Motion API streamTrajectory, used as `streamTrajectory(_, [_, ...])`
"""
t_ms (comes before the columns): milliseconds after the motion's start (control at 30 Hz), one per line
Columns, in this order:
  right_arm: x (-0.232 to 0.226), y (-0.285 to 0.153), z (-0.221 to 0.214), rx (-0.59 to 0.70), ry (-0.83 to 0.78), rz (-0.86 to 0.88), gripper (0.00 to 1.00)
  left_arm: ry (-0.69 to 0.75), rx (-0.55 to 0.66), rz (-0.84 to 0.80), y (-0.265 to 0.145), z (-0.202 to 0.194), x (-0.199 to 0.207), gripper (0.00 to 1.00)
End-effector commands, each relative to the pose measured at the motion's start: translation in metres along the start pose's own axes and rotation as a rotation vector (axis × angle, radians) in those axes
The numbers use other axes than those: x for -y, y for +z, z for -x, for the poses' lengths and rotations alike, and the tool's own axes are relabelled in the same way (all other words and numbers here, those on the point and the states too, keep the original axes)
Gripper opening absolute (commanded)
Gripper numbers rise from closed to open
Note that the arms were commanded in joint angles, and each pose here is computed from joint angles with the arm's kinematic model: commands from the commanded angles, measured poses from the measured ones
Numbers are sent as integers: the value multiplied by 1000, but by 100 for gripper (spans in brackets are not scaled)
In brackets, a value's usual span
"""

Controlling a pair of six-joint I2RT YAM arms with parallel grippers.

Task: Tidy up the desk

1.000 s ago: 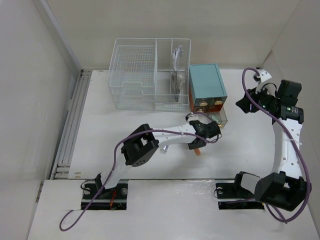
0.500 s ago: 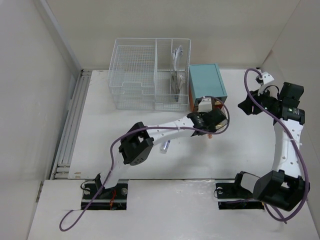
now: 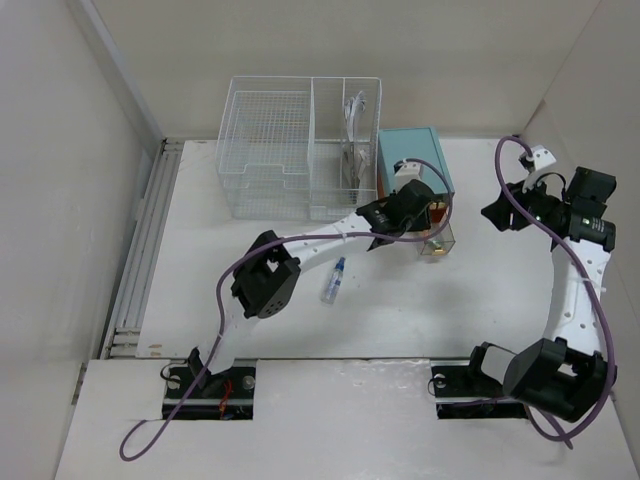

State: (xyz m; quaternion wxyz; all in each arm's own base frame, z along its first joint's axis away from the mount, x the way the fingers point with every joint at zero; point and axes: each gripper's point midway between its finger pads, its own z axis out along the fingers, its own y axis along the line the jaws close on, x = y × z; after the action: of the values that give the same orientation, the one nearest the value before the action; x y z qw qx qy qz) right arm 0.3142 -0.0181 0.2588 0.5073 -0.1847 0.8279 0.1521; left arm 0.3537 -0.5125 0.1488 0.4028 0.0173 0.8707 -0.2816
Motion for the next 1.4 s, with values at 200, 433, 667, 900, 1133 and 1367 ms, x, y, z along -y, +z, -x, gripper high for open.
streamTrajectory(200, [0, 1, 1, 17, -16, 22, 53, 57, -17, -282, 2, 8, 44, 0])
streamTrajectory(433, [3, 0, 1, 18, -12, 14, 53, 51, -73, -370, 15, -3, 42, 0])
streamTrajectory(667, [4, 0, -2, 13, -4, 21, 53, 75, -65, -345, 26, -1, 34, 7])
streamTrajectory(900, [2, 0, -3, 12, -6, 32, 53, 104, -63, -333, 34, 3, 31, 38])
streamTrajectory(1133, [2, 0, -3, 12, -6, 32, 53, 118, -34, -355, 16, 22, 41, 47])
streamTrajectory(1367, [-2, 2, -10, 5, -4, 57, 0, 142, 27, -369, -25, 38, 54, 0])
